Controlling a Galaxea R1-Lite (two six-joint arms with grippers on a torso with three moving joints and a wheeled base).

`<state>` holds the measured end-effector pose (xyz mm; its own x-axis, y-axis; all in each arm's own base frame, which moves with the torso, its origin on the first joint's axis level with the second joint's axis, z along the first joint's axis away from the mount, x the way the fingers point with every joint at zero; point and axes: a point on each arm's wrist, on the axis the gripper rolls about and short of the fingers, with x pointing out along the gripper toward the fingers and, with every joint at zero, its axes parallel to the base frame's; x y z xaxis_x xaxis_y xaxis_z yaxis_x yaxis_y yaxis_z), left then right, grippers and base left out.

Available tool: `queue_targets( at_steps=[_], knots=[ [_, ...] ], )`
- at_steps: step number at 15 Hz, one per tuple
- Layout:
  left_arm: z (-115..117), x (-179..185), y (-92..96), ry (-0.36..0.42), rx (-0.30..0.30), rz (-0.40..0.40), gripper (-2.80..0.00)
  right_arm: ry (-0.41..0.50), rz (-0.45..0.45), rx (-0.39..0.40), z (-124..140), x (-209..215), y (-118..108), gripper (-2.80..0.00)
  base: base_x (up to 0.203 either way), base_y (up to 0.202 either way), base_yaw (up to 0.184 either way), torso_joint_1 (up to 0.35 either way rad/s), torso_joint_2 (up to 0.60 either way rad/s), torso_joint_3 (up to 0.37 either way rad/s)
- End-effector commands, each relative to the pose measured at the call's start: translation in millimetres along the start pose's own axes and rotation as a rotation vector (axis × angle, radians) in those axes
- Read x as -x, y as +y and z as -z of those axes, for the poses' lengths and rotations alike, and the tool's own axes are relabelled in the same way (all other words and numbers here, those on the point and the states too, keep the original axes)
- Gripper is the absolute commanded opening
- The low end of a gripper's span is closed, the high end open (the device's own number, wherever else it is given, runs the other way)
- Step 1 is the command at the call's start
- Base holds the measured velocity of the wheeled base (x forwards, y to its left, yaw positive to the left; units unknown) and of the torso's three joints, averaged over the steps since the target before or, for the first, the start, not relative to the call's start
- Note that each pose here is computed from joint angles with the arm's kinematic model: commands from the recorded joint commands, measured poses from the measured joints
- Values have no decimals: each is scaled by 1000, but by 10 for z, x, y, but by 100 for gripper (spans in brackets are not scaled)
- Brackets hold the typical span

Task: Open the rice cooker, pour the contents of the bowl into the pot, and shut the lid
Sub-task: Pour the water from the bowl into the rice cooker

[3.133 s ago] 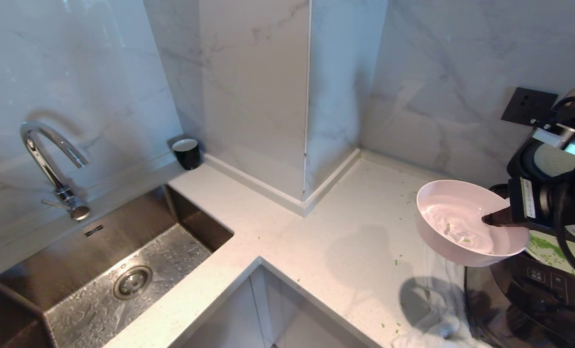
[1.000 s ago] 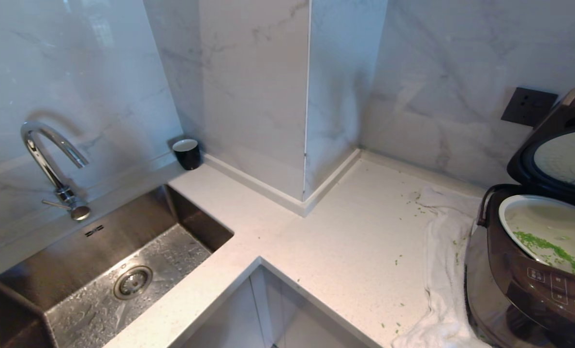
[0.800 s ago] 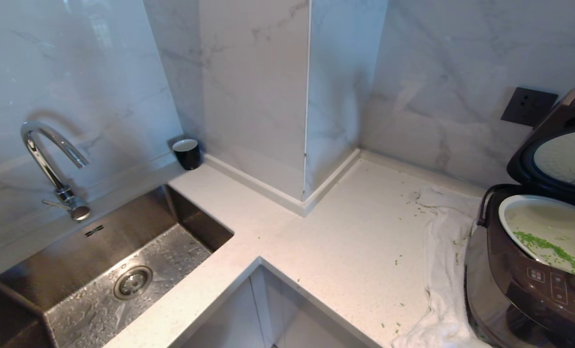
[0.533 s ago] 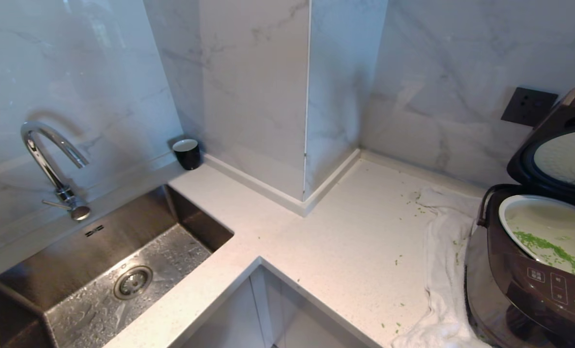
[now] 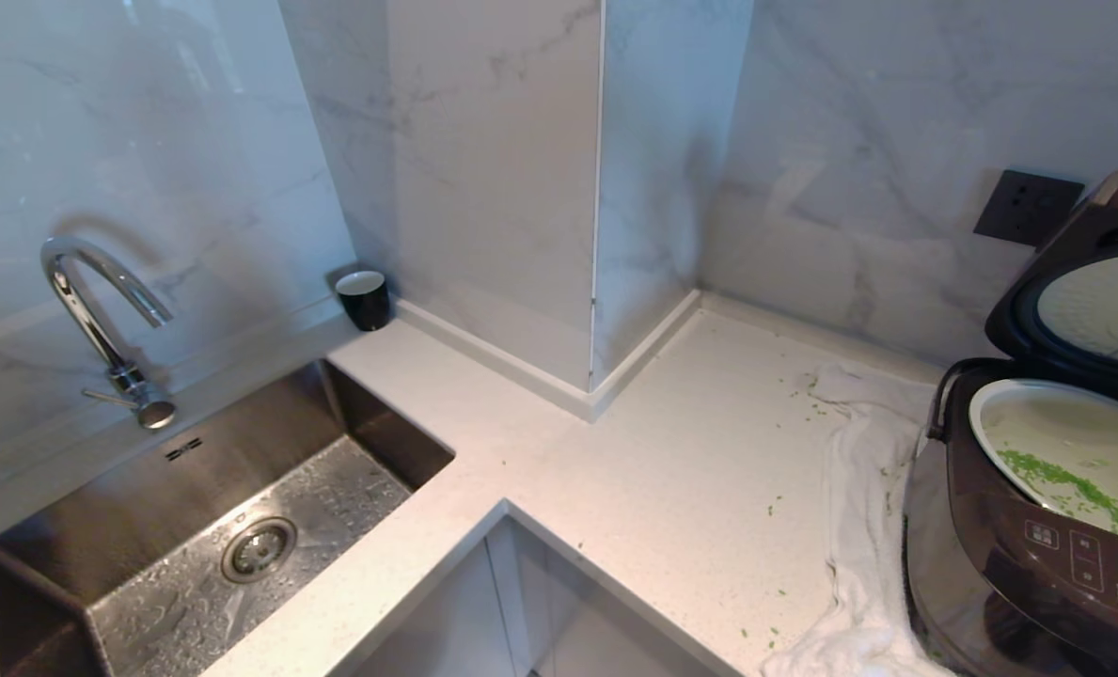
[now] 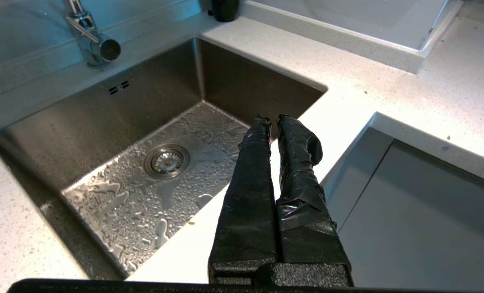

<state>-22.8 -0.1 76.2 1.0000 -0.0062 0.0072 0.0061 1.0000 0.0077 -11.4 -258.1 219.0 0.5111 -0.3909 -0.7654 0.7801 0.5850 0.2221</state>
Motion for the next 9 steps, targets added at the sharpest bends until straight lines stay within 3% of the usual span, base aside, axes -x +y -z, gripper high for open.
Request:
queue_targets(
  at_steps=[1,5,9],
  knots=[
    [8,-3,0,4,0,0,-280,34,-6,-58,29,-122,-225,-280,0,0,0,0,0,0],
    [8,-3,0,4,0,0,-280,76,-1,-142,133,-282,-612,-280,0,0,0,0,0,0],
    [8,-3,0,4,2,0,-280,106,3,-180,217,-456,-820,-280,0,0,0,0,0,0]
  ],
)
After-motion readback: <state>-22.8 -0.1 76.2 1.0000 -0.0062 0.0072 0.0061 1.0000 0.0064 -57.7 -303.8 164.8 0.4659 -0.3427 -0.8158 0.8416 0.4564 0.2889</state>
